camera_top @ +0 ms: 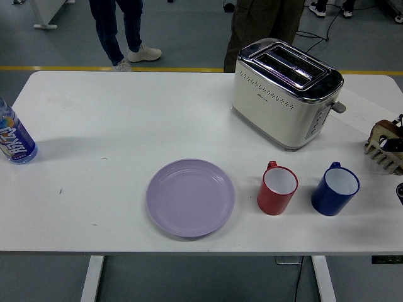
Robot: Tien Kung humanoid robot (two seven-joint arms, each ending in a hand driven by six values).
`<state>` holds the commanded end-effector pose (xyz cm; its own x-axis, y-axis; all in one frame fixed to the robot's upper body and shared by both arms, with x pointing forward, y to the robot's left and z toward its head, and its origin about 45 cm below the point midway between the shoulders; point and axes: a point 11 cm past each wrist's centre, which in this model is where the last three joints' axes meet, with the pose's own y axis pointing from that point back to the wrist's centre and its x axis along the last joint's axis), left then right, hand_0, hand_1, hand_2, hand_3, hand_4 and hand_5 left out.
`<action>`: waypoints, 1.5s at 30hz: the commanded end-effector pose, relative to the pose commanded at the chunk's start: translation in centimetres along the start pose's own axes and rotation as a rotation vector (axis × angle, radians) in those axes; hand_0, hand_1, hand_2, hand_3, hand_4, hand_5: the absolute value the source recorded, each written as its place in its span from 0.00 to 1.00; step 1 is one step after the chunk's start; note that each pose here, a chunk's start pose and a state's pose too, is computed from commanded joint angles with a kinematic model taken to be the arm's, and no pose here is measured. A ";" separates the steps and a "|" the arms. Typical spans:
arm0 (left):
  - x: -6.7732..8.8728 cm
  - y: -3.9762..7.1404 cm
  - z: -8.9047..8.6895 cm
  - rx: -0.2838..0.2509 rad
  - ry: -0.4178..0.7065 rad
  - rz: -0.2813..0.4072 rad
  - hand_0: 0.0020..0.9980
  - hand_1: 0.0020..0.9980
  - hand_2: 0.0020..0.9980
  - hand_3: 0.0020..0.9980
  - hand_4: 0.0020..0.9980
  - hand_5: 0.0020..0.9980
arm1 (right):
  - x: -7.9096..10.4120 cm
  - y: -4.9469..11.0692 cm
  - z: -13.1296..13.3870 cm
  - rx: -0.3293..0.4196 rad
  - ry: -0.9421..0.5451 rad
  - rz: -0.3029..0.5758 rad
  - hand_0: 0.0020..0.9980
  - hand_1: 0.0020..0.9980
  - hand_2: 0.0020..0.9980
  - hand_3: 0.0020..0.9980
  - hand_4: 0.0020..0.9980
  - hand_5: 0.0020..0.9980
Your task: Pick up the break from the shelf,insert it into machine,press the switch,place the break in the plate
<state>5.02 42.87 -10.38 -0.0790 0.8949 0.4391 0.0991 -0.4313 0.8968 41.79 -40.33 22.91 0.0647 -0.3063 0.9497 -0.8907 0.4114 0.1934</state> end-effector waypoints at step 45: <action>0.0 0.0 -0.2 0.005 -0.003 0.000 0.63 0.50 0.49 0.55 0.33 0.81 | 2.1 0.1 -0.5 0.038 0.015 0.062 0.20 0.27 0.46 0.49 0.58 0.09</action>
<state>4.84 42.91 -10.39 -0.0764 0.8951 0.4394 0.1038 -0.4311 0.8963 42.10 -40.48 25.09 0.0152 -0.2685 0.9632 -0.9097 0.3961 0.1248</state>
